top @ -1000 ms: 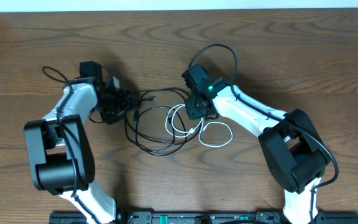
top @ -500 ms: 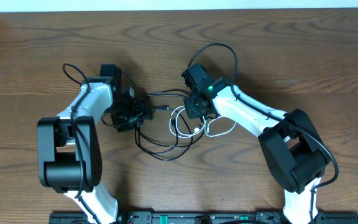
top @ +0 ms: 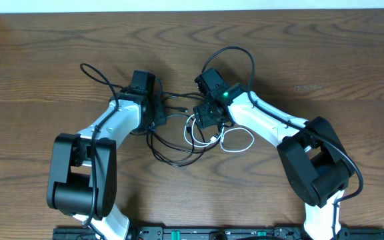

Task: Untangle cables

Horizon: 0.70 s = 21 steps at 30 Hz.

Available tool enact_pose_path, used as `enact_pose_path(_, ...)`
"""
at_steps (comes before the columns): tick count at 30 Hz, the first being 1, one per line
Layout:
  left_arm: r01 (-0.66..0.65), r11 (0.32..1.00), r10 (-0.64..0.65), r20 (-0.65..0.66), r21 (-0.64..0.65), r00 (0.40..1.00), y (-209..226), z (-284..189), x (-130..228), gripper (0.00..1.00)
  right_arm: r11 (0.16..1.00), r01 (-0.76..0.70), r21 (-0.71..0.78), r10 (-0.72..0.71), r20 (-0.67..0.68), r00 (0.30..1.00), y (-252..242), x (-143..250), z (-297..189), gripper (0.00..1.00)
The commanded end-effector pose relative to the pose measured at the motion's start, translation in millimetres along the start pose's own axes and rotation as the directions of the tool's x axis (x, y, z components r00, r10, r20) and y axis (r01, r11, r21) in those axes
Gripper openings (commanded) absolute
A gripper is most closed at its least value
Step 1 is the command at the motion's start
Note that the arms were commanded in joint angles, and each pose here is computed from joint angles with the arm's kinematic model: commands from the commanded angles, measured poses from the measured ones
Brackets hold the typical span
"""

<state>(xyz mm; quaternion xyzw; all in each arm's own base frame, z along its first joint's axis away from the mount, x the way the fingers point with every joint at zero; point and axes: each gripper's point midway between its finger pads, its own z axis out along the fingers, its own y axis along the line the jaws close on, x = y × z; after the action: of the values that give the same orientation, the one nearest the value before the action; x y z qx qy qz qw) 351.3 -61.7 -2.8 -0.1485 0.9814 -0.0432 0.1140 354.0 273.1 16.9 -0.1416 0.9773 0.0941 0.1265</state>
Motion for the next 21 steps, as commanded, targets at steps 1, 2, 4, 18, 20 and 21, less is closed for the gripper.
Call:
enact_pose_path(1, 0.029, 0.983, -0.025, 0.024, -0.184, 0.999, 40, 31, 9, 0.46, 1.000, 0.000, 0.016, 0.001, -0.012, 1.000, -2, 4, 5, 0.76)
enact_pose_path(2, 0.036, 0.980, -0.023, 0.065, -0.195, 0.998, 41, 31, 0, 0.46, 1.000, 0.000, 0.016, 0.001, -0.012, 1.000, -2, 4, 5, 0.77)
enact_pose_path(4, 0.048, 0.976, -0.020, 0.134, -0.214, 0.991, 43, 29, -15, 0.45, 1.000, 0.000, 0.016, 0.001, -0.012, 1.000, -2, 4, 5, 0.77)
enact_pose_path(18, 0.211, 0.961, -0.146, 0.316, -0.180, 0.938, 86, 15, -79, 0.50, 0.977, 0.119, -0.177, -0.119, 0.014, 0.993, 31, -21, -27, 0.86)
enact_pose_path(20, 0.214, 0.972, -0.180, 0.274, -0.098, 0.945, 80, 19, -76, 0.54, 0.980, 0.108, -0.166, -0.111, -0.013, 0.994, 26, -25, -41, 0.89)
enact_pose_path(21, 0.211, 0.975, -0.188, 0.257, -0.065, 0.948, 76, 20, -75, 0.55, 0.981, 0.109, -0.163, -0.115, -0.027, 0.993, 24, -24, -45, 0.89)
